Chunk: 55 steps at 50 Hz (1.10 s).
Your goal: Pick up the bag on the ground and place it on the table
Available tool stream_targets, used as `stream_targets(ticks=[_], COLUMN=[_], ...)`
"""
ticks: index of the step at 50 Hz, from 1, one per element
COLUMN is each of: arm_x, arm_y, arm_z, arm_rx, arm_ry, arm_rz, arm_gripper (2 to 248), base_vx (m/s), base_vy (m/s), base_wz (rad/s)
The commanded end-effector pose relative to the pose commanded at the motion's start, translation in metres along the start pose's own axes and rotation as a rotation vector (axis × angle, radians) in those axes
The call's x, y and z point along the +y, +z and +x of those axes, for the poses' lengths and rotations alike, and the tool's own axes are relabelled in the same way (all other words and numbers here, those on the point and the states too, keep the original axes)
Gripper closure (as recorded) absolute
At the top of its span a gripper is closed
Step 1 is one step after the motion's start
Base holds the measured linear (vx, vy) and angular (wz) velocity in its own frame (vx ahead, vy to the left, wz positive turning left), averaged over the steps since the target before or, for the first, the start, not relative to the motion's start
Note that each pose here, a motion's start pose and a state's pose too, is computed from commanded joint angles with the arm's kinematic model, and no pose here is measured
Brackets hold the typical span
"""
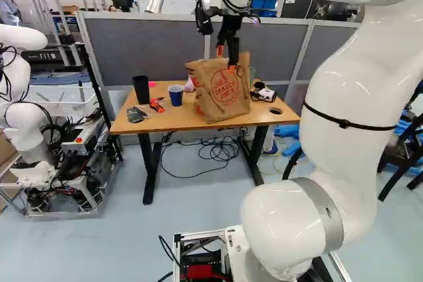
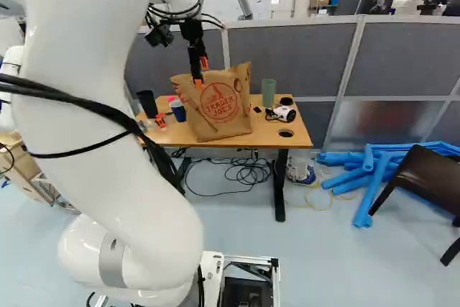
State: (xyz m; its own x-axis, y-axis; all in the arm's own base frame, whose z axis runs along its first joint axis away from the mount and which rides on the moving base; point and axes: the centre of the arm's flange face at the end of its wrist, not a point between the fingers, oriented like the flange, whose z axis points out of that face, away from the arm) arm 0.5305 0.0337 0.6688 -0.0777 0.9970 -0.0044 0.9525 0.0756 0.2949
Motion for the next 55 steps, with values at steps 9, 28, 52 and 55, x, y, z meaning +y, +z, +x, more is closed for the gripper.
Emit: stream_targets(ticks=[9,28,52,55], arm_x=[-0.006,-0.023,-0.056,-0.061], arm_y=[0.010,0.035,0.074,0.079], arm_z=[-0.001,-0.003,-0.007,-0.008], arm_rx=[0.000,0.006,0.038,0.045], arm_ry=[0.052,0.191,0.415,0.446], arm_rz=[-0.030,-0.109,-0.237,-0.255], arm_gripper=[3,3,3,3], base_vx=[0.000,0.000,0.000,0.000], base_vy=[0.000,0.000,0.000,0.000], base_wz=[0.000,0.000,0.000,0.000])
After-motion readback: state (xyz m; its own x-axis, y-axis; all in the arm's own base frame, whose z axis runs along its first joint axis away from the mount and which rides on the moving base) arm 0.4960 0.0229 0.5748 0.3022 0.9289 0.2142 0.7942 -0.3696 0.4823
